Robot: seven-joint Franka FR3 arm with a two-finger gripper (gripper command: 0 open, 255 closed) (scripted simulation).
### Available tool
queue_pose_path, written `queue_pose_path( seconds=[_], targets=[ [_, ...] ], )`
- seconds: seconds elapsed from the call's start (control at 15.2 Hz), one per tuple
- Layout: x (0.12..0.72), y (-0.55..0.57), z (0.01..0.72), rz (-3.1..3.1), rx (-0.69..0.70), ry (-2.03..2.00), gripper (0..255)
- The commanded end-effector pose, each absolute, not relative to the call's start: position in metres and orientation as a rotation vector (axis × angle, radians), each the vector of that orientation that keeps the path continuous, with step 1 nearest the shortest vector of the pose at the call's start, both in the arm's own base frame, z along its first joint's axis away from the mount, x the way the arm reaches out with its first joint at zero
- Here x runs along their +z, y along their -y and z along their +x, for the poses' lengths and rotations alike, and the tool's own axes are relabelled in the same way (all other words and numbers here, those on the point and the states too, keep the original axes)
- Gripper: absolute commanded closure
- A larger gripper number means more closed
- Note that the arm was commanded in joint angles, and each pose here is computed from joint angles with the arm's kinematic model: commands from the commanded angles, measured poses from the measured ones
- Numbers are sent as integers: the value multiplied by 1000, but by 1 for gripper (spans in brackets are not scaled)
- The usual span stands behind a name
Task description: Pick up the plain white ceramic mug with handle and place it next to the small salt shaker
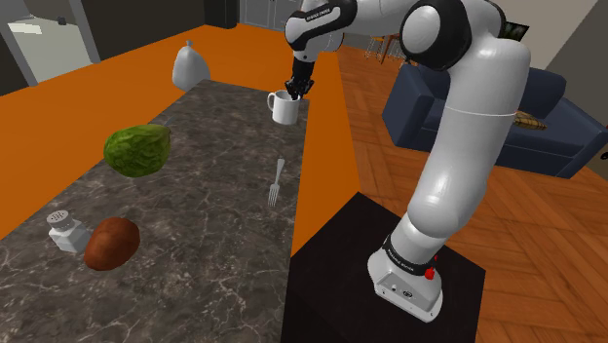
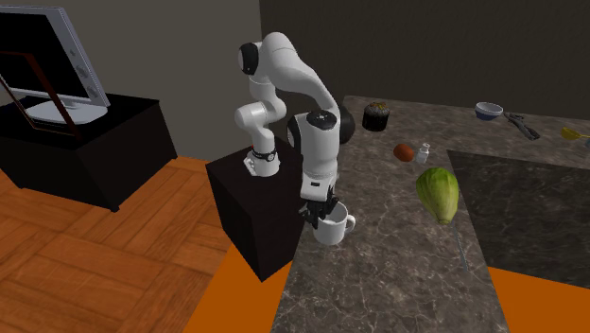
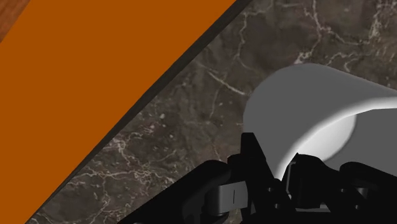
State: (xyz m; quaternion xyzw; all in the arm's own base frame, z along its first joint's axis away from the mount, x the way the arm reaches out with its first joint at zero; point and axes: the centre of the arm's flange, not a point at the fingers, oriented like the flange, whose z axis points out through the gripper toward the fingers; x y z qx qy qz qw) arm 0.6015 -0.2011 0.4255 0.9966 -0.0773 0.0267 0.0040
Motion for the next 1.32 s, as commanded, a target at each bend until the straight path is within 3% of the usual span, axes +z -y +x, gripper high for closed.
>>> queue_pose_path(
  seconds=[0.0,1.25],
  targets=[
    [436,200,601,3123,84,242,255],
    [524,174,600,3123,84,242,255]
  ],
)
